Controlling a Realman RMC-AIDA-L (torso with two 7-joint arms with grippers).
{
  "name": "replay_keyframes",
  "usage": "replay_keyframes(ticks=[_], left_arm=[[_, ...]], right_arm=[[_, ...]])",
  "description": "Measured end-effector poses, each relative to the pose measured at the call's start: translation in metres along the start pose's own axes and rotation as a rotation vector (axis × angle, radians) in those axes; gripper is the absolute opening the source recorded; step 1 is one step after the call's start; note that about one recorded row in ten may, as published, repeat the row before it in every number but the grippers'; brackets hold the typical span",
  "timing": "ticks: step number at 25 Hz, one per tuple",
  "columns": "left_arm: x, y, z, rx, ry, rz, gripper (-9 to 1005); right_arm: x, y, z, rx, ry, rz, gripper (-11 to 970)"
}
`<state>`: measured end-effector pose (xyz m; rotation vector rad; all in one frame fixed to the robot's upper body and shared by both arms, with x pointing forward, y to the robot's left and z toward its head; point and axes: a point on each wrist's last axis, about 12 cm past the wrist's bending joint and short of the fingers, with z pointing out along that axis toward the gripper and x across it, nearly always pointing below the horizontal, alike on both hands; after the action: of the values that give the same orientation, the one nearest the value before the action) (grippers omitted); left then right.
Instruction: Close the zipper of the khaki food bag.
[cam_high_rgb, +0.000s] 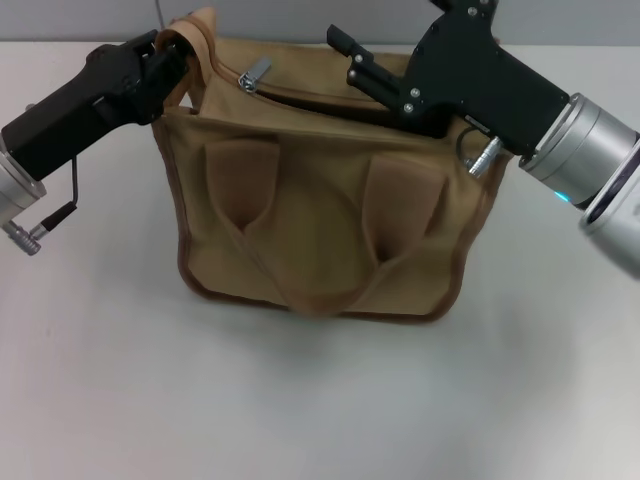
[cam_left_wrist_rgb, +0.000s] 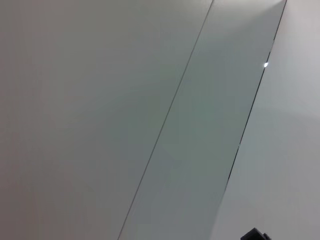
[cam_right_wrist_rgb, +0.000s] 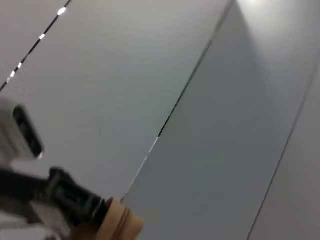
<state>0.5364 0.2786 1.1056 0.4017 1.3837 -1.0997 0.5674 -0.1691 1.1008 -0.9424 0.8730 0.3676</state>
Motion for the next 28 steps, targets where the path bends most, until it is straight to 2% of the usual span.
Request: replay_keyframes(ticks=[1,4,5,6,7,8,10,20,28], left_arm=[[0.0,0.0,0.0,0.0,0.0,0.0,24],[-0.001,0.0,0.002,0.005,0.0,-0.001,25],[-0.001,0.0,0.002,0.007,0.0,-0.006,25],[-0.001,0.0,0.002,0.007,0.0,-0.006,25],[-0.001,0.0,0.003,0.009,0.0,-0.011,25],[-0.001,0.0,0.003,0.009,0.0,-0.011,25],[-0.001,0.0,0.005,0.014,-0.001,-0.013,26],[-0.001,0.0,0.019,0.045,0.01,-0.037,27],[-0.002,0.0,0.024,0.045,-0.009,-0.05,28]], right_arm=[[0.0,0.0,0.0,0.0,0.0,0.0,669],[0.001,0.003,0.0,-0.008,0.01,-0.142,669],[0.002,0.006,-0.001,-0.015,0.019,-0.22,669],[0.002,0.006,-0.001,-0.015,0.019,-0.22,669],[0.003,0.011,0.0,-0.024,0.03,-0.294,669],[0.003,0.011,0.0,-0.024,0.03,-0.294,669],[0.006,0.015,0.004,-0.035,0.055,-0.369,669],[0.007,0.025,0.021,-0.099,0.074,-0.43,669],[0.009,0.034,0.027,-0.105,0.099,-0.484,668]])
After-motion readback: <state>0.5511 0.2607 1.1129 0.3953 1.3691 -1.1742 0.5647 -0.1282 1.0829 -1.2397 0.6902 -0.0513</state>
